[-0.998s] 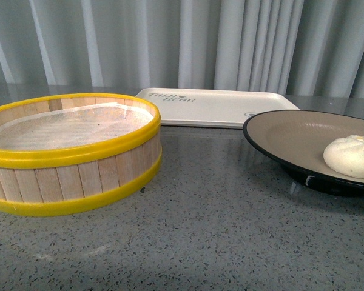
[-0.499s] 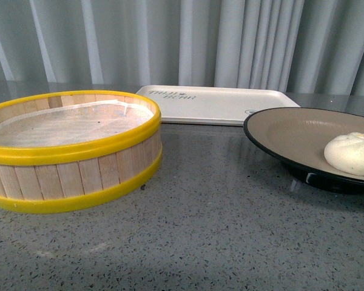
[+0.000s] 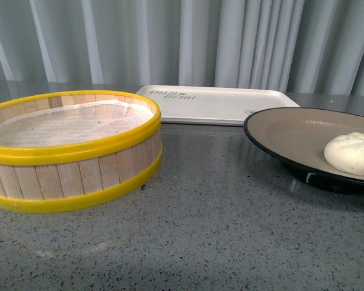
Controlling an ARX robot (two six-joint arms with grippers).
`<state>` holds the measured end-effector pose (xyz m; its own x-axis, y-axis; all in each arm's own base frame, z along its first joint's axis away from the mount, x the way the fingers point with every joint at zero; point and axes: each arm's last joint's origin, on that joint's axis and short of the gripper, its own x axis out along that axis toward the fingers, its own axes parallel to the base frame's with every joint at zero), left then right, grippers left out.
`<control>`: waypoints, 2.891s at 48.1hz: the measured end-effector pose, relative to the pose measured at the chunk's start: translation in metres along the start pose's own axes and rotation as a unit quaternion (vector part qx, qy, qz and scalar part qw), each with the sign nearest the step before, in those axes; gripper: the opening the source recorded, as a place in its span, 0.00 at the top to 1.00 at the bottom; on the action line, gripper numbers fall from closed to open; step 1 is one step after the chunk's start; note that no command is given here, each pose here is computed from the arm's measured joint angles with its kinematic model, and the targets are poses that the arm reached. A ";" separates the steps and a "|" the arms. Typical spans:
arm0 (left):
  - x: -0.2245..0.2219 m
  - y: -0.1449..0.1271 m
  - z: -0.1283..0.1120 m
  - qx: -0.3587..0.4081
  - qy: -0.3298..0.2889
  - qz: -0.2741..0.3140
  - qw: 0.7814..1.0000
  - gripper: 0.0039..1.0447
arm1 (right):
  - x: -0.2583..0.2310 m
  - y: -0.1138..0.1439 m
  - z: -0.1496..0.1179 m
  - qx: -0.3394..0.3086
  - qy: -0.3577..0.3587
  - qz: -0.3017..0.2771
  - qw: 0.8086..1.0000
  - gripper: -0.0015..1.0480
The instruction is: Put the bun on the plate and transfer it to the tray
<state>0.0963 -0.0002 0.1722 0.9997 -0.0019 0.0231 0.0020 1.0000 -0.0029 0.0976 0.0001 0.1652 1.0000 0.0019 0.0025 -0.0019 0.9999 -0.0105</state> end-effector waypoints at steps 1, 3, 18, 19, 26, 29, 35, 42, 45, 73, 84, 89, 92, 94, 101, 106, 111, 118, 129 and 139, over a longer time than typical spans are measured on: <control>0.000 0.000 0.000 0.000 0.000 0.000 1.000 0.05 | 0.000 0.000 0.000 0.000 0.000 0.000 1.000 0.08; 0.000 0.000 0.000 0.000 0.000 0.000 1.000 0.06 | 0.000 0.000 0.000 0.000 0.000 0.000 1.000 0.08; 0.000 0.000 0.000 0.000 0.000 0.000 1.000 0.06 | 0.000 0.000 0.000 0.000 0.000 0.000 1.000 0.08; 0.000 0.000 0.000 0.000 0.000 0.000 1.000 0.06 | 0.000 0.000 0.000 0.000 0.000 0.000 1.000 0.08; 0.000 0.000 0.000 0.000 0.000 0.000 1.000 0.06 | 0.000 0.000 -0.001 0.009 0.010 -0.008 1.000 0.08; 0.000 0.000 0.000 0.000 0.000 0.000 1.000 0.06 | 0.002 0.001 0.001 0.035 0.076 -0.056 0.995 0.08; 0.000 0.000 0.000 0.000 0.000 0.000 1.000 0.06 | 0.014 0.011 0.015 -0.023 0.115 -0.015 0.993 0.08; 0.000 0.000 0.000 0.000 0.000 0.000 1.000 0.06 | 0.024 0.019 0.048 -0.195 0.091 0.050 0.975 0.08; 0.000 0.000 0.000 0.000 0.000 0.000 1.000 0.06 | 0.026 0.023 0.057 -0.260 0.090 0.074 0.959 0.08; 0.000 0.000 0.000 0.000 0.000 0.000 1.000 0.06 | 0.070 0.032 0.060 -0.606 0.117 0.191 0.763 0.08; 0.000 0.000 0.000 0.000 0.000 0.000 1.000 0.06 | 0.090 0.031 0.058 -0.625 0.108 0.194 0.748 0.08; 0.000 0.000 0.000 0.000 0.000 0.000 1.000 0.06 | 0.095 0.031 0.055 -0.629 0.106 0.197 0.744 0.08; 0.000 0.000 0.000 0.000 0.000 0.000 1.000 0.06 | 0.099 0.032 0.053 -0.631 0.102 0.198 0.743 0.08; 0.000 0.000 0.000 0.000 0.000 0.000 1.000 0.06 | 0.102 0.032 0.052 -0.632 0.103 0.199 0.742 0.08; 0.000 0.000 0.000 0.000 0.000 0.000 1.000 0.06 | 0.109 0.031 0.053 -0.633 0.102 0.195 0.742 0.08; 0.000 0.000 0.000 0.000 0.000 0.000 1.000 0.06 | 0.114 0.030 0.054 -0.635 0.101 0.191 0.741 0.08; 0.000 0.000 0.000 0.000 0.000 0.000 1.000 0.06 | 0.117 0.029 0.053 -0.635 0.101 0.190 0.742 0.08; 0.000 0.000 0.000 0.000 0.000 0.000 1.000 0.06 | 0.122 0.030 0.052 -0.630 0.096 0.189 0.747 0.20; 0.000 0.000 0.000 0.000 0.000 0.000 1.000 0.06 | 0.123 0.032 0.048 -0.629 0.095 0.196 0.746 0.55; 0.000 0.000 0.000 0.000 0.000 0.000 1.000 0.06 | 0.119 0.027 0.035 -0.635 0.100 0.198 0.740 0.90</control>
<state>0.0962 -0.0002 0.1722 0.9997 -0.0019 0.0235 0.0020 1.0000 -0.0025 0.2167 0.0280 0.2002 0.9023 0.1630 -0.3990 -0.4181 0.1057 -0.9022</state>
